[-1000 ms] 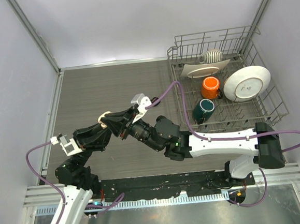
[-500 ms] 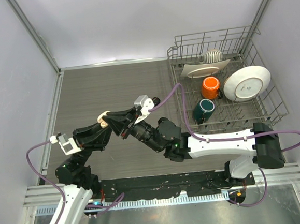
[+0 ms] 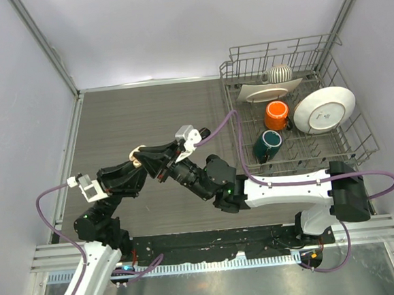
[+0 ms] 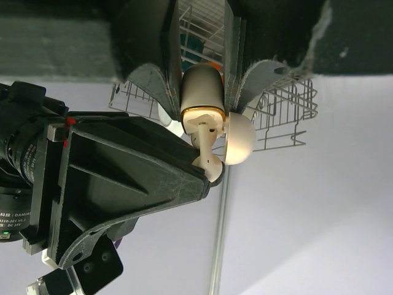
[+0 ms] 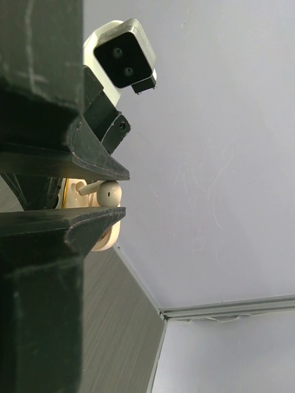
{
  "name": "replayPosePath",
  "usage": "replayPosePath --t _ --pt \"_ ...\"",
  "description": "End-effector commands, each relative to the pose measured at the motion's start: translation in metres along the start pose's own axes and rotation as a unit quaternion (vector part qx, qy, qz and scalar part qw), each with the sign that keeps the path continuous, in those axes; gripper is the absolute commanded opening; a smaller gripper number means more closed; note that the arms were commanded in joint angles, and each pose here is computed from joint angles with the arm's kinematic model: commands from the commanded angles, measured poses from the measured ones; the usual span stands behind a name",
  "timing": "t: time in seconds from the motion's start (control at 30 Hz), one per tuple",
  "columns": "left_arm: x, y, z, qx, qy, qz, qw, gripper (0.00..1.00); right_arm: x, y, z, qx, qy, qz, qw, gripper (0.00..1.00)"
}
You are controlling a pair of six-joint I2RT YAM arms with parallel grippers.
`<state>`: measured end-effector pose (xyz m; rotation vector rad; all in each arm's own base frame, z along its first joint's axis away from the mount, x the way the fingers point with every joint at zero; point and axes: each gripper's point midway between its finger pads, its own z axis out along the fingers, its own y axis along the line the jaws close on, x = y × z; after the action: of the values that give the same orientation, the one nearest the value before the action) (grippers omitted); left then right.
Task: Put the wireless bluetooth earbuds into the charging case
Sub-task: Place the earbud in the charging case.
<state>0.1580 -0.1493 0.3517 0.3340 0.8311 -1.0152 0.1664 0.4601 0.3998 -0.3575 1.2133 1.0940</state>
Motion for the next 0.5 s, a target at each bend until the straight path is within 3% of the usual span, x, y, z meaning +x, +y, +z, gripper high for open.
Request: replayPosePath --t 0.0,0.47 --pt "-0.023 -0.028 0.002 0.063 -0.039 0.032 0.997 0.01 0.010 -0.005 0.005 0.014 0.011 0.003 1.000 0.01" --pt "-0.044 -0.033 0.004 0.061 -0.073 0.039 0.995 0.01 0.038 -0.021 -0.008 0.034 0.041 -0.021 0.998 0.01"
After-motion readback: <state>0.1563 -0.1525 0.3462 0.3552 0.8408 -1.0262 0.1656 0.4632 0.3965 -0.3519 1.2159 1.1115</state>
